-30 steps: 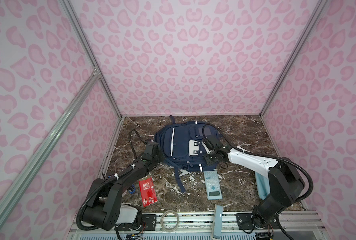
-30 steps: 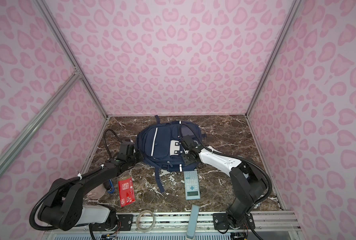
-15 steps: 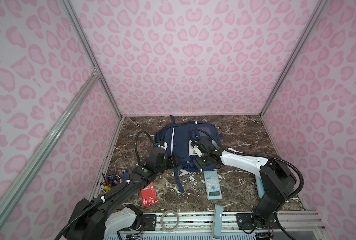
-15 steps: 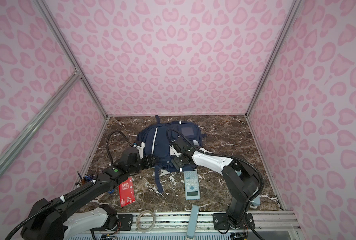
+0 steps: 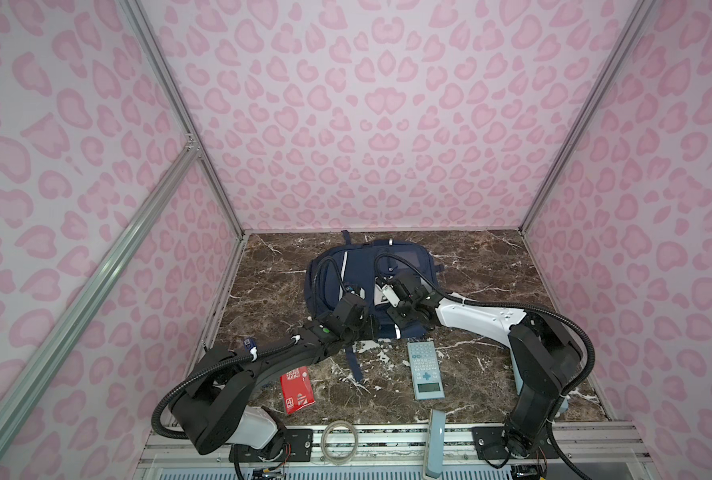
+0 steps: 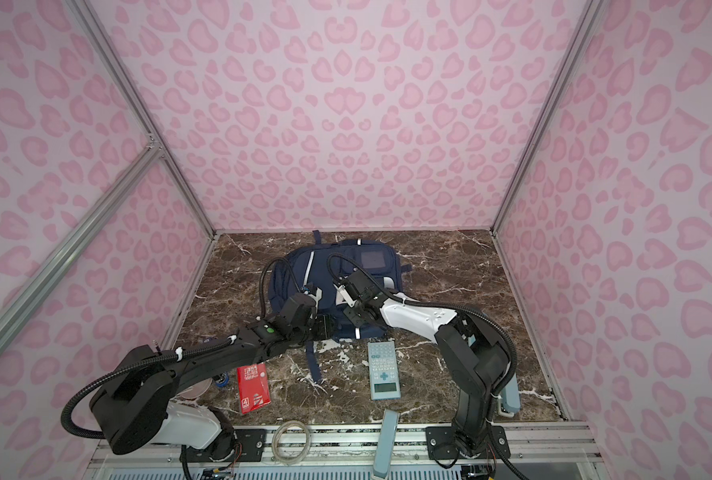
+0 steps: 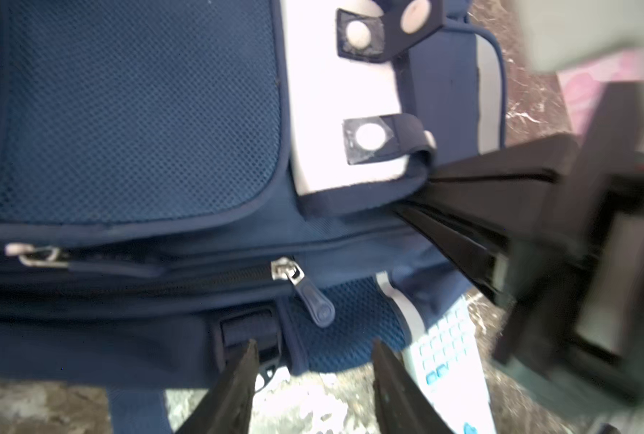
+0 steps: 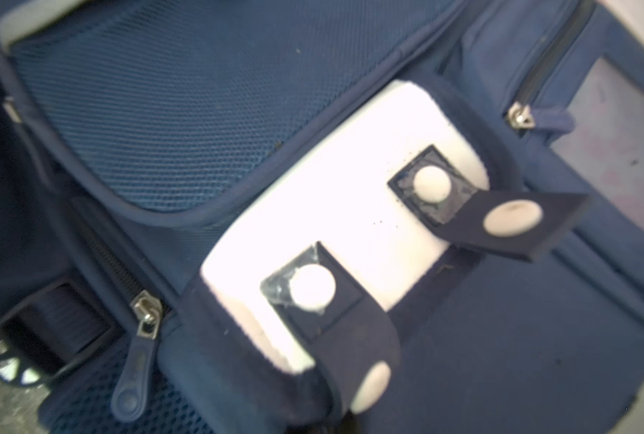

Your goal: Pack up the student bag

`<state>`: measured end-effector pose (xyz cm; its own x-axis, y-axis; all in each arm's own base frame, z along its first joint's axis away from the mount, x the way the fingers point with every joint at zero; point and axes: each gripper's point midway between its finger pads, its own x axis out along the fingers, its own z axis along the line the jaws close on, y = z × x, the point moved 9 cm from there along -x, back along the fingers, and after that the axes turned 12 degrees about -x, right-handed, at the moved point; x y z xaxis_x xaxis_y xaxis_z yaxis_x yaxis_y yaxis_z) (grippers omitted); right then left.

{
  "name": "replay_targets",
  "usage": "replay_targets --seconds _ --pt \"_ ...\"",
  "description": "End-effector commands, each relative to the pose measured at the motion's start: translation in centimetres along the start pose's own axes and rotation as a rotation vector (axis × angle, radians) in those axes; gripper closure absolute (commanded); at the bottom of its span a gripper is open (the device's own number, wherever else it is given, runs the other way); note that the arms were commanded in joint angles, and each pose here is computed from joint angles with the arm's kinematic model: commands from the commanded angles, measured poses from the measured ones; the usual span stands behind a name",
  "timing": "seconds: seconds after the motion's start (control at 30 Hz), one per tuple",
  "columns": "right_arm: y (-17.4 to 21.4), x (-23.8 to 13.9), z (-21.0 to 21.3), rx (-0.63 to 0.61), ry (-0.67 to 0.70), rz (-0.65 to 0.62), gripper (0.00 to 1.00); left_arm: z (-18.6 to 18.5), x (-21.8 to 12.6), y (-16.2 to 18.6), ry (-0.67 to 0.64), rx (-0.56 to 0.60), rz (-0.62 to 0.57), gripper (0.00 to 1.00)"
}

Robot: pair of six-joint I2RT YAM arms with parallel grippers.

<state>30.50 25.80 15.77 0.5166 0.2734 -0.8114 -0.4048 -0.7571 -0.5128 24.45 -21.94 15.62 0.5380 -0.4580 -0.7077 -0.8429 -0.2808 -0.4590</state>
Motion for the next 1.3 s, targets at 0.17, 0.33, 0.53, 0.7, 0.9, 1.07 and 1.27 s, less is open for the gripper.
replay_targets --seconds 0.17,0.33,0.53,0.7,0.9,1.07,1.27 --pt "-0.8 -1.8 -0.6 0.043 -0.02 -0.113 1.0 -1.3 1.4 -1.0 -0.085 0.056 -0.068 0.41" --pt "-1.0 -2.3 -1.0 0.084 -0.052 -0.153 1.0 -1.2 2.4 -0.3 -0.218 0.095 -0.082 0.5" --pt "-0.9 -2.2 -1.2 0.115 -0.079 -0.171 1.0 -1.6 4.2 0.0 -0.281 0.094 -0.061 0.8" --pt "-0.6 -1.8 -1.2 0.14 -0.102 -0.176 1.0 -1.4 5.0 0.2 -0.31 0.102 -0.037 0.65" --pt "0.3 -1.4 -1.6 0.153 -0.053 -0.137 1.0 -2.1 4.9 -0.2 -0.292 0.11 -0.024 0.97" --pt "1.0 -0.8 -2.6 0.192 0.028 -0.075 1.0 -1.5 3.1 -1.7 -0.259 0.082 -0.021 0.97" --pt "1.9 -1.2 -3.5 0.237 0.05 -0.077 1.0 2.1 2.0 -3.0 -0.335 0.044 -0.004 0.97"
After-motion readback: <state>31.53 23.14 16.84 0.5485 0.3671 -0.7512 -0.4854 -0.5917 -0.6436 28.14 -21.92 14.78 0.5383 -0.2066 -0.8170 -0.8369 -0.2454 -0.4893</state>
